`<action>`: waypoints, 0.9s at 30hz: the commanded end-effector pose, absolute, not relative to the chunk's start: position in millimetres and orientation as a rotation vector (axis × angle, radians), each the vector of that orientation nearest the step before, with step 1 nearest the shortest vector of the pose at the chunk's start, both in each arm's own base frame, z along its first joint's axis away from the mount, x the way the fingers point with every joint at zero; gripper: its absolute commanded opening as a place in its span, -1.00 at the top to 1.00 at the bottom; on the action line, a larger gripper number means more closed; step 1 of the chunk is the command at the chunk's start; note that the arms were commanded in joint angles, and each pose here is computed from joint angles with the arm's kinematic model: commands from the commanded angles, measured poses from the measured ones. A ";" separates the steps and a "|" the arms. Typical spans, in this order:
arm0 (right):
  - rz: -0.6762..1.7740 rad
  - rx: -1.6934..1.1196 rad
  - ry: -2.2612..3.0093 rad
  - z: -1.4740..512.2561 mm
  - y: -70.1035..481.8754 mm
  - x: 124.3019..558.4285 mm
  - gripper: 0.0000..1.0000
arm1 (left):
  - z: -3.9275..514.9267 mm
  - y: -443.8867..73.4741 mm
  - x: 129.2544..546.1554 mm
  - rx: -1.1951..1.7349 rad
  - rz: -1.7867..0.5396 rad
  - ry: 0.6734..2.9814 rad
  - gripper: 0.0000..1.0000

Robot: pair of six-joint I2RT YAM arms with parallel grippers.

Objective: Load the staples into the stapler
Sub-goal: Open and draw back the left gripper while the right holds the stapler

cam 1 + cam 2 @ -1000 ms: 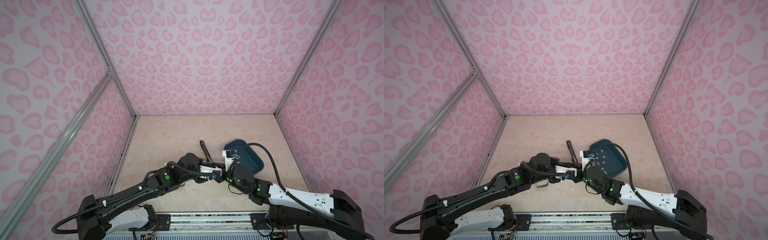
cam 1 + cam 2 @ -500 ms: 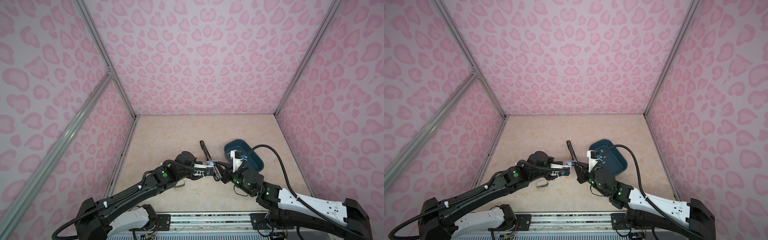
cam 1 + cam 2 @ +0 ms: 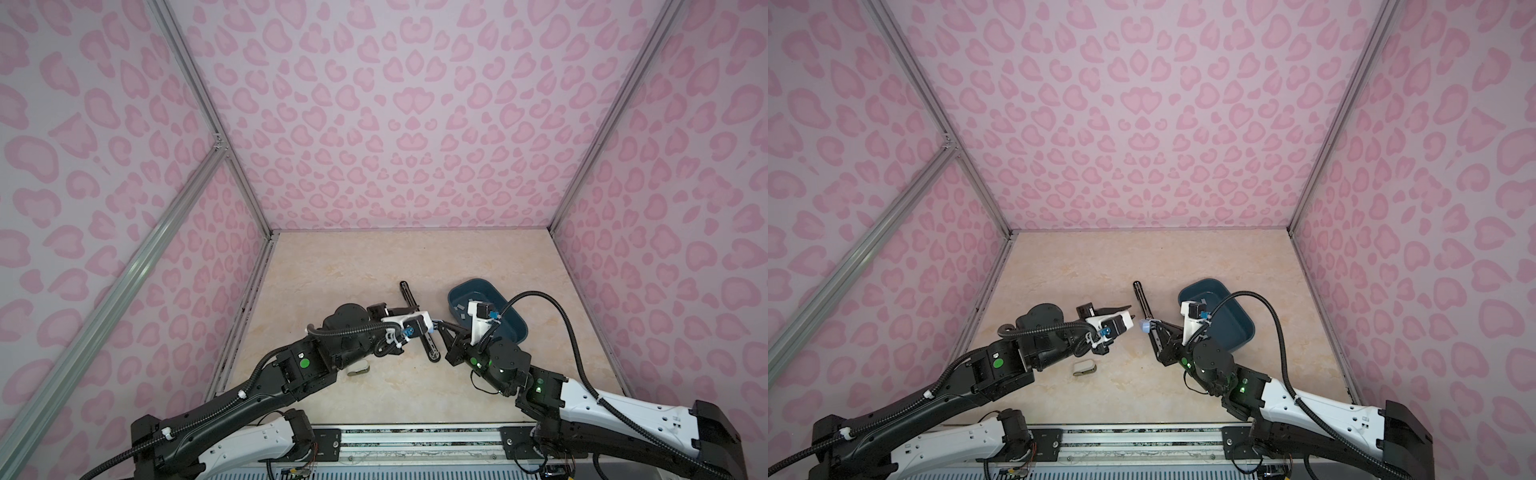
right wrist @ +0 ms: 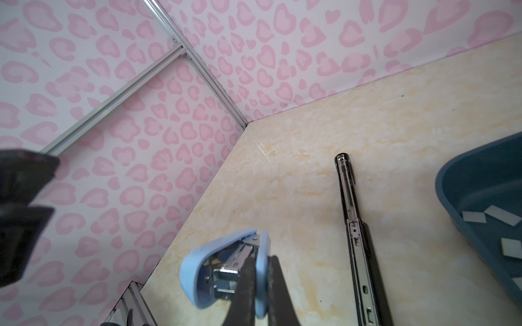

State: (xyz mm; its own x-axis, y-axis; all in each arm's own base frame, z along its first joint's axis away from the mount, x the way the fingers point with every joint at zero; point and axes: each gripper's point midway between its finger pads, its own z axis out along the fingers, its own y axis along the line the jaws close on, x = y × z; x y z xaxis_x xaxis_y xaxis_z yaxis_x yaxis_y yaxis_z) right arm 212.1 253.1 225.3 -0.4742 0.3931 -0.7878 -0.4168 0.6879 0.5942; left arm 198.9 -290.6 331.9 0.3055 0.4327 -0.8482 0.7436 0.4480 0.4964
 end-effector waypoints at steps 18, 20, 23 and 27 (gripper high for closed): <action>0.853 0.393 1.872 209.6 241.8 241.0 1.00 | 343.2 -238.1 187.2 0.625 -0.668 1.441 -0.64; 0.860 0.383 1.887 206.6 246.4 240.5 1.00 | 323.6 -240.0 186.0 0.638 -0.679 1.465 -0.70; 0.892 0.379 1.909 200.8 255.3 239.2 1.00 | 292.7 -246.9 191.3 0.650 -0.672 1.550 -0.65; 0.889 0.352 1.912 199.4 265.7 238.0 1.00 | 253.0 -259.9 200.0 0.677 -0.649 1.652 -0.59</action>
